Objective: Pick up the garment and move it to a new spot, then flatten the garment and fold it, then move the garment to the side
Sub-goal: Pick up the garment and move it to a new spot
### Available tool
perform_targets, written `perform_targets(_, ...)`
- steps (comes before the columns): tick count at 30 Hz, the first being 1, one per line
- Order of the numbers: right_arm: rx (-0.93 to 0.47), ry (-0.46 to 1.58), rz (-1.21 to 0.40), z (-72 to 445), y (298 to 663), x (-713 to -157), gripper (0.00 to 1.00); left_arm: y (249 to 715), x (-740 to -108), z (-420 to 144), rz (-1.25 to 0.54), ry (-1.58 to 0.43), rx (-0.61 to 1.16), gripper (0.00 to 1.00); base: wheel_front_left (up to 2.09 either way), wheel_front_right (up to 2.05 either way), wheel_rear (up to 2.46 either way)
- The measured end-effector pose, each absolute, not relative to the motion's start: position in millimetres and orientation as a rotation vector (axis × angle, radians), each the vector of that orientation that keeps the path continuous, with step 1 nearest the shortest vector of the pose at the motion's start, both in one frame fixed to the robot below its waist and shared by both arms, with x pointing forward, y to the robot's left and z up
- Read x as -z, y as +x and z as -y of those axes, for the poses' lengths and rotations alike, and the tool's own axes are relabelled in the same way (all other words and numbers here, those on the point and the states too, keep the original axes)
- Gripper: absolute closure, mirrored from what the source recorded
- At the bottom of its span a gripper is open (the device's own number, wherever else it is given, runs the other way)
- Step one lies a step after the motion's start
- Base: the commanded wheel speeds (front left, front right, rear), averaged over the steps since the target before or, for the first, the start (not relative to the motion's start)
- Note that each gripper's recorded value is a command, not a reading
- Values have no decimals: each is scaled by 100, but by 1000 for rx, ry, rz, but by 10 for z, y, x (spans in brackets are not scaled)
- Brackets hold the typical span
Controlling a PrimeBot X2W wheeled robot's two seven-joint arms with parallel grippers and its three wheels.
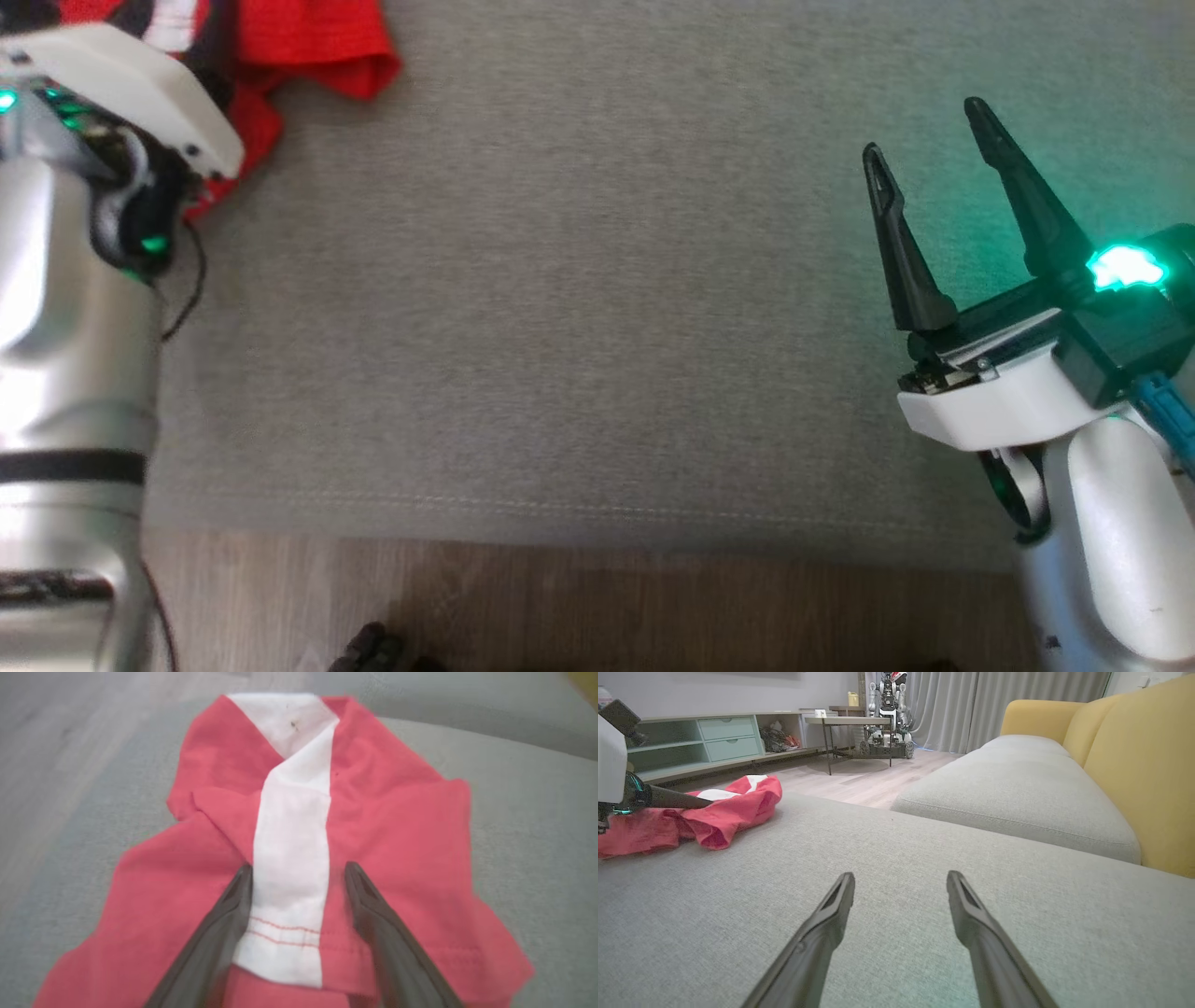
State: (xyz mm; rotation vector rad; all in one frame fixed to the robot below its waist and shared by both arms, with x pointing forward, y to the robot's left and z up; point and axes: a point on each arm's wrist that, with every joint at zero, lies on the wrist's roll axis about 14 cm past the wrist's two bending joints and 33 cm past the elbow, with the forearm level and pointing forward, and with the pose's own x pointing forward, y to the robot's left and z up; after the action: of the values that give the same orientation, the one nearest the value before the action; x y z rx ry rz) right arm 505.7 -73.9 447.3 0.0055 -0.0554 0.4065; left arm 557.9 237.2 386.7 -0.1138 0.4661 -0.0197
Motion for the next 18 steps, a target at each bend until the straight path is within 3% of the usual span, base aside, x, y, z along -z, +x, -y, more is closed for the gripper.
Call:
perform_targets(5, -368, -10, 43, 894, 5067, -4414, 0, 5664, -3547, -2332, -621, -92, 36, 0, 0, 0, 0)
perform_targets(6, -361, -11, 52, 918, 5082, -4431, 0, 5683, -3518, -2285, -637, -86, 51, 100, 0, 0, 0)
perform_targets(10, -338, -12, 65, 979, 5097, -4473, 0, 5732, -3512, -2145, -649, -117, 92, 100, 0, 0, 0)
perform_targets(18, -320, -8, 97, 1011, 5016, -4679, 0, 5790, -4009, -2097, -405, -126, 107, 100, 0, 0, 0)
